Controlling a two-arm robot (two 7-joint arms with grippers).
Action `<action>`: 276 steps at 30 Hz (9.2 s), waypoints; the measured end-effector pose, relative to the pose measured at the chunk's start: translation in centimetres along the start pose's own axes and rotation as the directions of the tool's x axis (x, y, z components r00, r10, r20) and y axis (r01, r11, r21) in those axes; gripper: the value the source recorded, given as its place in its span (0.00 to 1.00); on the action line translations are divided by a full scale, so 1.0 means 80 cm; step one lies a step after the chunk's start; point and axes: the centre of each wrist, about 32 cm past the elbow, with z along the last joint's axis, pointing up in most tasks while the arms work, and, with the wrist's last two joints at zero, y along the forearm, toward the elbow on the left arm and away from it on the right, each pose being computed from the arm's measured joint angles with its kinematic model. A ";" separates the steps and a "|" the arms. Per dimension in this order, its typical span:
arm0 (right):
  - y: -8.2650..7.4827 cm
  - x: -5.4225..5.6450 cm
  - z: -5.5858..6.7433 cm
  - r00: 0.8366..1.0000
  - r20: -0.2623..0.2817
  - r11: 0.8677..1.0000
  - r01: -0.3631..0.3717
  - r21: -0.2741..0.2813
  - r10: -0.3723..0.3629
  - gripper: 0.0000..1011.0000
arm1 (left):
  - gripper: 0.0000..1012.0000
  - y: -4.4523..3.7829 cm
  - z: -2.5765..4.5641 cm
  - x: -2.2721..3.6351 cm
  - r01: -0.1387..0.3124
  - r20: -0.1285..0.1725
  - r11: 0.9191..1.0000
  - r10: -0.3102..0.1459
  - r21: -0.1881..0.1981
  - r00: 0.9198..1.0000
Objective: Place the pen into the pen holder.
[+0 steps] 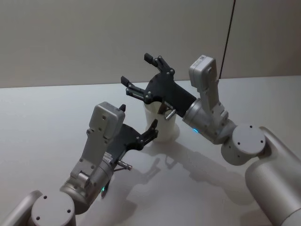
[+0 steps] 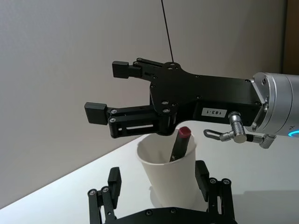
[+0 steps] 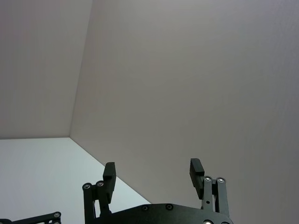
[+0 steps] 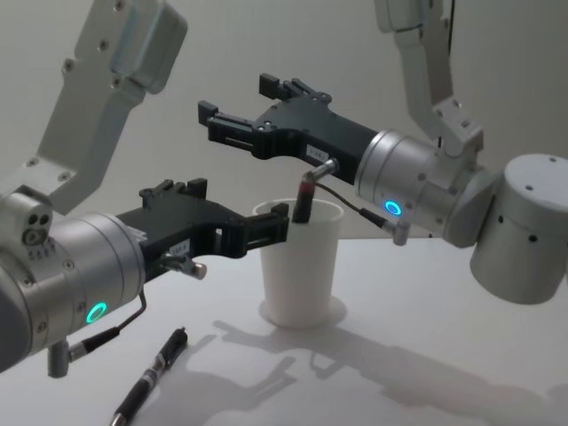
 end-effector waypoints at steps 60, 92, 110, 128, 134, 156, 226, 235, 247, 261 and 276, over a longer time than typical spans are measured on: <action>-0.114 -0.020 0.052 0.835 0.017 0.819 0.542 -0.187 -0.549 0.99 | 1.00 0.000 0.0000 0.0000 0.000 0.000 1.000 0.000 0.000 1.000; -0.134 -0.023 0.046 0.777 0.009 0.749 0.609 -0.263 -0.629 0.99 | 1.00 0.017 0.0097 0.0018 -0.060 -0.055 0.986 0.069 0.154 0.996; -0.136 -0.023 0.045 0.774 0.009 0.744 0.612 -0.267 -0.633 0.99 | 1.00 0.036 0.0199 0.0041 -0.081 -0.072 0.933 0.113 0.351 0.991; -0.136 -0.024 0.045 0.773 0.009 0.743 0.613 -0.269 -0.634 0.99 | 1.00 0.045 0.0192 0.0039 -0.056 -0.062 0.875 0.098 0.480 0.993; -0.136 -0.024 0.045 0.773 0.009 0.743 0.613 -0.269 -0.634 0.99 | 1.00 0.047 0.0151 0.0042 -0.055 -0.062 0.860 0.100 0.507 0.993; -0.136 -0.024 0.045 0.773 0.009 0.743 0.613 -0.269 -0.634 0.99 | 0.69 0.046 0.0014 0.0103 -0.070 -0.102 0.838 0.148 0.541 0.984; -0.136 -0.024 0.045 0.773 0.009 0.743 0.613 -0.269 -0.634 0.99 | 0.14 0.061 -0.0026 -0.0148 -0.086 -0.091 0.849 0.156 0.521 0.984; -0.136 -0.024 0.045 0.773 0.009 0.743 0.613 -0.269 -0.634 0.99 | 0.14 0.063 -0.0003 -0.0082 -0.103 -0.134 0.893 0.178 0.438 0.975; -0.136 -0.024 0.045 0.773 0.009 0.743 0.613 -0.269 -0.634 0.99 | 0.14 0.066 0.0044 0.0056 -0.169 -0.165 0.946 0.220 0.277 0.961; -0.136 -0.024 0.045 0.773 0.009 0.743 0.613 -0.269 -0.634 0.99 | 0.14 0.066 0.0032 0.0213 -0.205 -0.226 0.977 0.212 0.054 0.951; -0.136 -0.024 0.045 0.773 0.009 0.743 0.613 -0.269 -0.634 0.99 | 0.14 0.052 -0.0095 0.0402 -0.111 -0.302 0.969 0.041 -0.219 0.952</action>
